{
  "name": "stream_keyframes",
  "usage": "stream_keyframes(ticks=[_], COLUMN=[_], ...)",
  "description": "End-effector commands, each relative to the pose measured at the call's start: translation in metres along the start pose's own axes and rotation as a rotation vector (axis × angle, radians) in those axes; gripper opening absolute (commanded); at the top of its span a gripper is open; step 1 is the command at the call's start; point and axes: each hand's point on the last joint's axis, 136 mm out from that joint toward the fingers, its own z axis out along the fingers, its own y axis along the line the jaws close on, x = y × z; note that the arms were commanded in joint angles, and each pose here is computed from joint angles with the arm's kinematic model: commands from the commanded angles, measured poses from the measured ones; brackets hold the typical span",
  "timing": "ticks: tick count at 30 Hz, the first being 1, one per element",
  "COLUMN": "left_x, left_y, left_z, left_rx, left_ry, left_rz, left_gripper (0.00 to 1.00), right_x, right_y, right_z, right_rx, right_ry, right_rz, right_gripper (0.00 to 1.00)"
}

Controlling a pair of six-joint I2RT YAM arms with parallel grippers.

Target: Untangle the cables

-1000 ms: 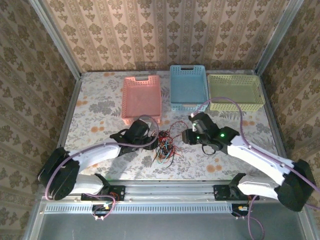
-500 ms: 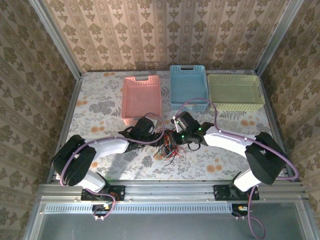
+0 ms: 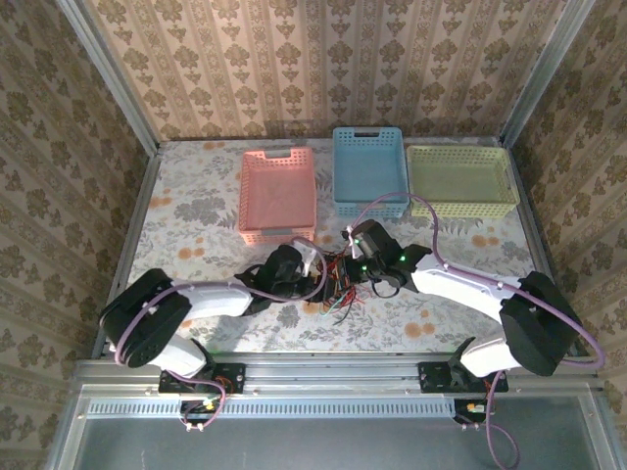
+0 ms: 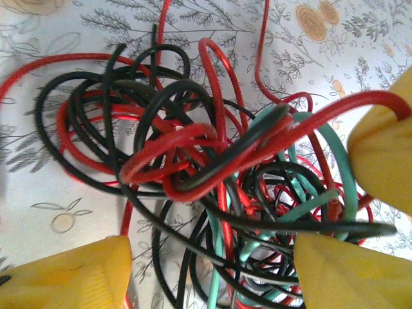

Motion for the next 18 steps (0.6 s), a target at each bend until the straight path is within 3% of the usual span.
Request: stream_keyframes(ticks=[1, 4, 8, 13, 18], left_x=[-0.01, -0.014, -0.008, -0.007, -0.006], left_y=[-0.009, -0.012, -0.006, 0.005, 0.019], left_z=[0.013, 0.022, 0.033, 0.022, 0.012], left_rx=[0.067, 0.123, 0.123, 0.085, -0.011], left_ry=[-0.059, -0.116, -0.141, -0.188, -0.186], left_rz=[-0.028, -0.073, -0.115, -0.105, -0.098], left_gripper=[0.64, 0.47, 0.0, 0.0, 0.0], right_x=[-0.018, -0.021, -0.028, -0.04, -0.064], right_y=[0.016, 0.016, 0.016, 0.009, 0.002], right_z=[-0.015, -0.023, -0.039, -0.073, -0.132], right_rx=[-0.06, -0.066, -0.062, -0.021, 0.043], right_ry=[-0.085, -0.114, -0.167, -0.246, -0.385], right_rz=[0.018, 0.029, 0.04, 0.027, -0.003], right_gripper=[0.0, 0.0, 0.0, 0.0, 0.0])
